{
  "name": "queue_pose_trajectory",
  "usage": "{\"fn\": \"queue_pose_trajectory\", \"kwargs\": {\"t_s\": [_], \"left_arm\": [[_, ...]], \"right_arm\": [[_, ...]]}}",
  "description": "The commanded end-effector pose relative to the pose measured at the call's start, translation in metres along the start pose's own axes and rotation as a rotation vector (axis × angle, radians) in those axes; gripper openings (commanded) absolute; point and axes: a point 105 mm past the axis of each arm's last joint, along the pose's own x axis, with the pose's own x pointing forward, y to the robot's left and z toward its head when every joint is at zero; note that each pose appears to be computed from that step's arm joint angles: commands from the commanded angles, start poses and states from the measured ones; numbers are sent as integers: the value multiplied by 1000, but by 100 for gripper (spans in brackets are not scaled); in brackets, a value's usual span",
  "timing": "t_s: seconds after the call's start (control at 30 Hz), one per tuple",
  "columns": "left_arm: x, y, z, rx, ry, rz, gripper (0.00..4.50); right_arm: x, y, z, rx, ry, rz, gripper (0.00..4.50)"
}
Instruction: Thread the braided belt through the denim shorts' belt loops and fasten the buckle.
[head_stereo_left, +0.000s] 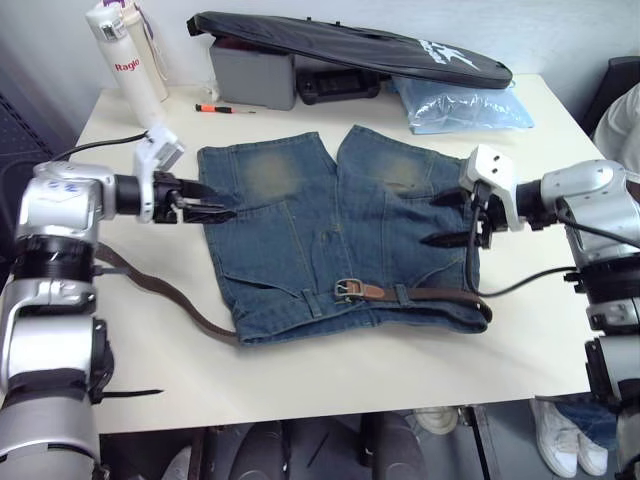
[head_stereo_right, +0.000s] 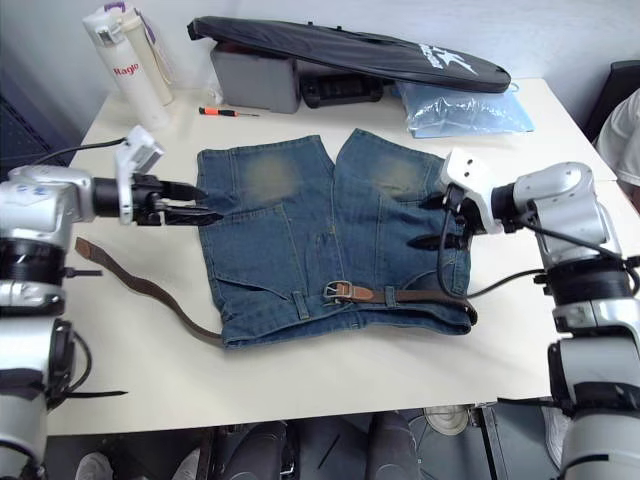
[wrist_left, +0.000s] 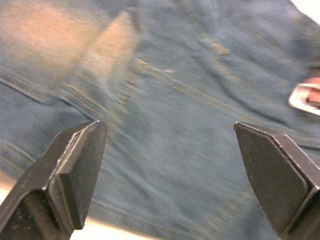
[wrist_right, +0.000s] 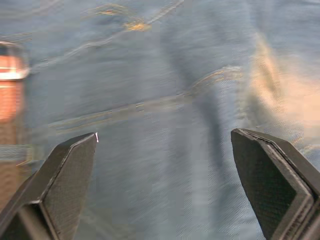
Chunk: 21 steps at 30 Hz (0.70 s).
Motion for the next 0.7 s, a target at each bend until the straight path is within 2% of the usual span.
{"fn": "queue_pose_trajectory", "kwargs": {"t_s": [0.03, 0.13, 0.27, 0.3, 0.4, 0.5, 0.7], "left_arm": [[-38, -35, -6, -72, -24, -82, 447], [-68, -66, -37, -199, 46, -143, 447], [-92, -69, -73, -339, 99, 8, 447], [-96, -70, -78, -376, 92, 38, 447], [-103, -75, -88, -487, -11, 142, 447], [-102, -83, -91, -521, -97, 177, 447], [-99, -89, -93, -521, -137, 203, 447]], "right_arm": [[-17, 45, 29, -68, -45, 176, 450], [-21, 75, 36, -70, -50, 291, 450], [-17, 87, 43, -84, -58, 333, 450], [-16, 89, 44, -91, -49, 345, 450], [-11, 97, 39, -120, -25, 398, 450], [-6, 99, 38, -118, -31, 415, 450], [-5, 99, 37, -118, -32, 422, 450]]}}
